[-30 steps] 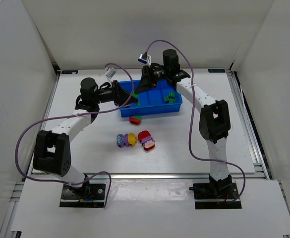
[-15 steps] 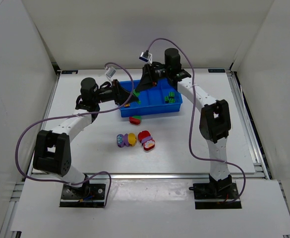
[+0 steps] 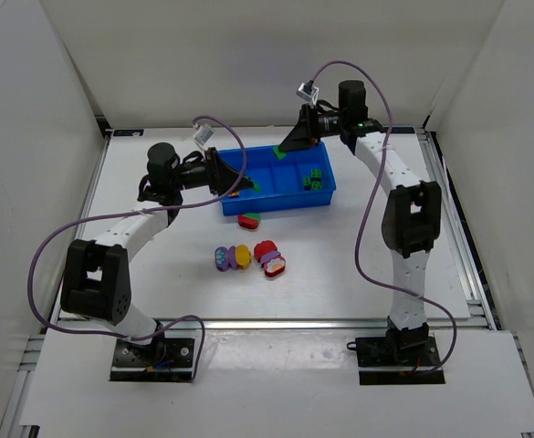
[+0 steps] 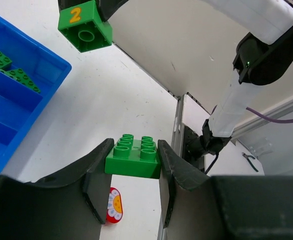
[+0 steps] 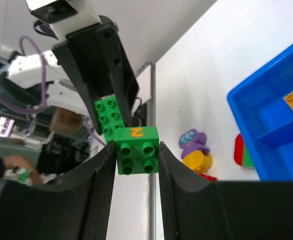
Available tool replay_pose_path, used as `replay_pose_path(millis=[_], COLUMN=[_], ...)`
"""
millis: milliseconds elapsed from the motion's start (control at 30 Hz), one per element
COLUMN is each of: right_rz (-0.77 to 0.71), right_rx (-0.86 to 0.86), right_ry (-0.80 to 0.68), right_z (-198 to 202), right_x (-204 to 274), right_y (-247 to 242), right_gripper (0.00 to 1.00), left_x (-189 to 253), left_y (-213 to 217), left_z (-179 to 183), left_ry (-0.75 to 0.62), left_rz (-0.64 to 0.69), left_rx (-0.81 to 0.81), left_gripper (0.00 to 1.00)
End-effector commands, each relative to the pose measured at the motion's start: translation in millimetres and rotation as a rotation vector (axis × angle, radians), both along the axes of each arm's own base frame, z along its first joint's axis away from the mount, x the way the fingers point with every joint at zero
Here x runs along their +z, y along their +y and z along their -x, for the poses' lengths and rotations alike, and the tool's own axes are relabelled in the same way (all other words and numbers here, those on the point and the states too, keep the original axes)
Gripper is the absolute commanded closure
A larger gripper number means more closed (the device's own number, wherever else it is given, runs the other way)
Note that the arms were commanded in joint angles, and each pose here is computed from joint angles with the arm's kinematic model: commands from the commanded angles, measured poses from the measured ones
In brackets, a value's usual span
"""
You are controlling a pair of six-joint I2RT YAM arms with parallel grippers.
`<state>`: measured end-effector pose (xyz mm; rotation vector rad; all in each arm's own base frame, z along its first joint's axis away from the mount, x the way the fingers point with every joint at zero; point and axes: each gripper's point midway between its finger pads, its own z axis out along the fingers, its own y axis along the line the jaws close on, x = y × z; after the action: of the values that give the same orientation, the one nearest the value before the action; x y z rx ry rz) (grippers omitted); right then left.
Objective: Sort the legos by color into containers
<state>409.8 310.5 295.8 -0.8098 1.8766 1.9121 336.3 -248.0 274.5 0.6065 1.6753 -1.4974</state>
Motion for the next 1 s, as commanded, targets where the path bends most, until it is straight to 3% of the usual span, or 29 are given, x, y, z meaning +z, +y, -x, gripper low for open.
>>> replay_pose_path(millis=[0,300,333,567,733,767,800,967], right_rz=[0.057,0.569,0.605,0.803,0.867,0.885,0.899,0.880], right_rx=[-0.061,-0.306,-0.313,-0.382,-0.426,-0.440,-0.448,-0.475], right_ry=[-0.097,-0.424,-0.440,-0.490,-0.547,-0.553,-0.548,-0.580], right_z=[2,-39,-41,-65,-78,-81,-83,-90], right_x=[2,-113,-121,-164,-174,-175,-179,-176], right_y=[-20,-91,-95,-122,-131,-134,-136,-134], right_gripper=[0.95,0.94,0.95,0.94,0.91,0.88,0.77,0.45], left_x=[9,19,26,20,18,18,15,21], left_y=[6,23,25,30,26,25,25,21], left_z=[-5,-43,-51,-76,-92,-94,-100,-116], left_ry=[-0.052,-0.128,-0.169,-0.112,-0.104,-0.103,-0.091,-0.097], left_rz=[-0.004,-0.142,-0.164,-0.236,-0.262,-0.264,-0.269,-0.263], left_rx=[0.026,0.186,0.216,0.271,0.286,0.285,0.288,0.290], left_gripper=[0.71,0.71,0.71,0.71,0.71,0.71,0.71,0.71])
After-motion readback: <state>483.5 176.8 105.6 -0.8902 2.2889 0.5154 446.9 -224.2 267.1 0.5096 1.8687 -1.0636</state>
